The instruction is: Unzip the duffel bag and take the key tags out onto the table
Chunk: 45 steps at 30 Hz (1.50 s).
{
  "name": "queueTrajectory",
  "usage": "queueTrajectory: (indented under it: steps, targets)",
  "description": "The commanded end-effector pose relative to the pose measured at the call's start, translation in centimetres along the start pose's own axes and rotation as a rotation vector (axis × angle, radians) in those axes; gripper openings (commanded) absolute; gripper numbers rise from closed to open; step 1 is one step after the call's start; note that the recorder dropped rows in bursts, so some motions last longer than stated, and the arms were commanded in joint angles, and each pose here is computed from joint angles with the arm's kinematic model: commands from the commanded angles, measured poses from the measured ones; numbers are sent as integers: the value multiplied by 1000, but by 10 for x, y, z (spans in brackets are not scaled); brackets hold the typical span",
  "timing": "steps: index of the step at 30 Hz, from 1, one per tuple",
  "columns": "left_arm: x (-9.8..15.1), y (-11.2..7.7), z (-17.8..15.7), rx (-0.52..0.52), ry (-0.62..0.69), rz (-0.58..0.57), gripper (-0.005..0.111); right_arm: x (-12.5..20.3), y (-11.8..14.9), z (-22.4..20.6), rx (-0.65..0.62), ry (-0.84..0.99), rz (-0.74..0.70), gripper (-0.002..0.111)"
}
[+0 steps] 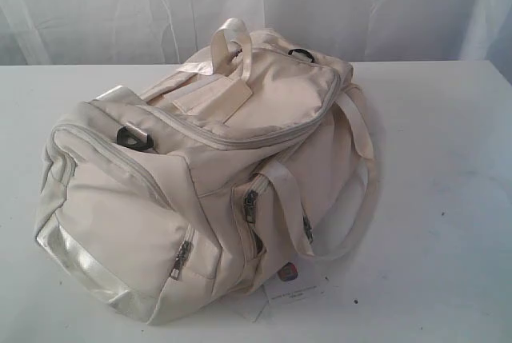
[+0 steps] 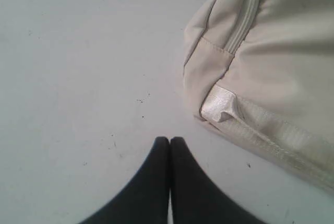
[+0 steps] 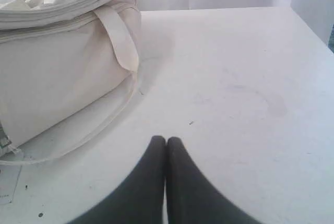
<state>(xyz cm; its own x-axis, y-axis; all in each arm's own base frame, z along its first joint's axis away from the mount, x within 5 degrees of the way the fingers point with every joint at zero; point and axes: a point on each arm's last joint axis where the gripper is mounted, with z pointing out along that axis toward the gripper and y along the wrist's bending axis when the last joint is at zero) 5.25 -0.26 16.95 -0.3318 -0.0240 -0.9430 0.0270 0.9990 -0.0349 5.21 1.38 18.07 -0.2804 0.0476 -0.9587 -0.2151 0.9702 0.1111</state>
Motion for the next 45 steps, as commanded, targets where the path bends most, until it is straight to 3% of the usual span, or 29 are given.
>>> queueTrajectory:
  steps: [1,6,10,14,19,24,29,32,36,40,43,45]
  targets:
    - [1,0,0,0,-5,-4,0,-2,0,-1,0,-16,2,0]
    - [3,-2,-2,15,59,-36,0,-2,0,-1,0,-16,2,0]
    - [-29,-5,-26,37,94,-54,0,-2,0,-1,0,-16,2,0]
    - [-72,-7,-52,45,-58,-46,0,-2,0,-1,0,-16,2,0]
    - [-126,-8,-92,53,-379,-43,0,-2,0,-1,0,-16,2,0]
    - [-139,-8,-100,53,-502,-46,0,-2,0,-1,0,-16,2,0]
    - [-138,-8,-100,53,-495,-45,0,-2,0,-1,0,-16,2,0]
    - [-138,-8,-100,55,-495,-47,0,-4,-1,-1,19,-41,-100,0]
    - [-138,-8,-100,51,-495,-42,0,-17,-1,-2,26,-182,-171,0]
    - [-143,-7,-101,34,-575,-16,0,-42,4,-11,24,-479,-293,0]
    - [-137,-4,-93,-36,-551,134,0,-61,8,-24,-51,-736,-134,0]
    - [-130,-3,-85,-52,-538,167,0,-70,11,-34,-98,-882,-77,0]
